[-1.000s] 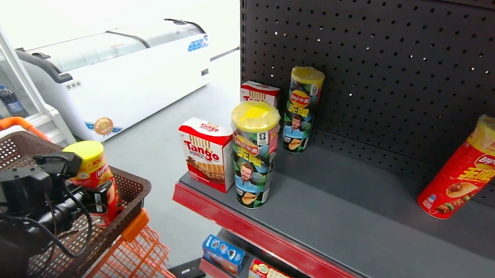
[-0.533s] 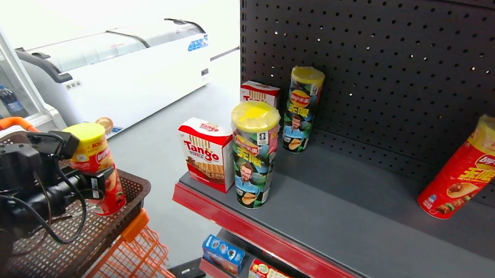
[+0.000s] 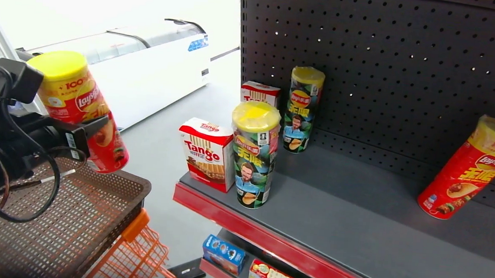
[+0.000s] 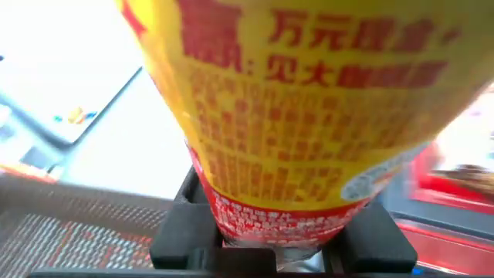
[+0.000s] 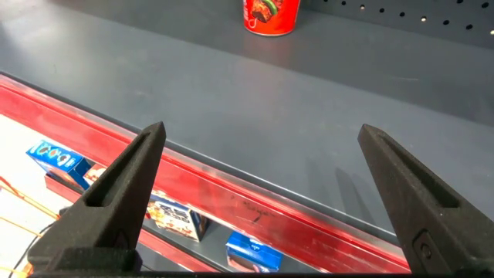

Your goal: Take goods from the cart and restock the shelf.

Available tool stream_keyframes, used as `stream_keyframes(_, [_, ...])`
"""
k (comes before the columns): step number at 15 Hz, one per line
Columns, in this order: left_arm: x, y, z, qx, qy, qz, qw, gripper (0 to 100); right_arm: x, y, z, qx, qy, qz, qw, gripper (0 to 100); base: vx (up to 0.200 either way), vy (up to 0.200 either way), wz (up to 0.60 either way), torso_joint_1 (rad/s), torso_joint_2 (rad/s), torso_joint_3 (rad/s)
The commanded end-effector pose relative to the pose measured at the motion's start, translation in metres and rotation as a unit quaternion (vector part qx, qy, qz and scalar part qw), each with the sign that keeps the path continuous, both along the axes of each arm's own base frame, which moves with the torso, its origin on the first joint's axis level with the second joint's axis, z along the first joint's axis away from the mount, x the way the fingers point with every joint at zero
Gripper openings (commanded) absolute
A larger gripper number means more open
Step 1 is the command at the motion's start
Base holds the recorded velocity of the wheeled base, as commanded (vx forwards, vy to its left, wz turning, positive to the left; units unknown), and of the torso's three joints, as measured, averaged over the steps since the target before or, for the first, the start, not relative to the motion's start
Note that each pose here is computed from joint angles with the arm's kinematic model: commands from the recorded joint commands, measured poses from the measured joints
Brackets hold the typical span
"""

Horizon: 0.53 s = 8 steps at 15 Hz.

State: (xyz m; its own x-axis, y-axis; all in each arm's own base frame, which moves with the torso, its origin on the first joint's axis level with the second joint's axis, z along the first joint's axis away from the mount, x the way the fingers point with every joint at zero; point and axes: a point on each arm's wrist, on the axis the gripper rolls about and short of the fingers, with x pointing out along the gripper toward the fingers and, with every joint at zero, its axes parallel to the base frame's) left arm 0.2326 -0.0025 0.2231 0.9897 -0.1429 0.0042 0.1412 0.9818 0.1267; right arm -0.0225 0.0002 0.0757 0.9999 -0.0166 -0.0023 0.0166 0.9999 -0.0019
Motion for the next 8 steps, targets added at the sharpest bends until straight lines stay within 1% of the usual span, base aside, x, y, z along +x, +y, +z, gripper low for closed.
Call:
stream_keyframes(1, [-0.022, -0.033, 0.003, -0.003, -0.010, -0.079, 0.9968, 0, 0.000, 0.000, 0.000, 0.000, 0.000, 0.000, 1.000, 100, 0.000, 0.000, 0.00, 0.000, 0.00, 0.000])
stream_keyframes(2, [-0.025, -0.039, -0.001, -0.004, -0.003, -0.095, 0.9954, 0, 0.000, 0.000, 0.000, 0.000, 0.000, 0.000, 1.000, 100, 0.000, 0.000, 0.00, 0.000, 0.00, 0.000])
stream_keyframes(4, [-0.029, -0.052, -0.003, -0.005, 0.001, -0.127, 0.9918, 0, 0.000, 0.000, 0.000, 0.000, 0.000, 0.000, 1.000, 100, 0.000, 0.000, 0.00, 0.000, 0.00, 0.000])
stream_keyframes(5, [-0.032, -0.056, -0.006, -0.016, 0.009, -0.144, 0.9894, 0, 0.000, 0.000, 0.000, -0.001, 0.000, 0.000, 1.000, 100, 0.000, 0.000, 0.00, 0.000, 0.00, 0.000])
stream_keyframes(6, [-0.038, -0.058, -0.003, -0.025, 0.007, -0.169, 0.9852, 0, 0.000, 0.000, 0.000, -0.001, 0.000, 0.000, 1.000, 100, 0.000, 0.000, 0.00, 0.000, 0.00, 0.000])
stream_keyframes(8, [-0.040, -0.058, -0.003, -0.024, 0.005, -0.175, 0.9842, 0, 0.000, 0.000, 0.000, 0.000, 0.000, 0.000, 1.000, 100, 0.000, 0.000, 0.00, 0.000, 0.00, 0.000])
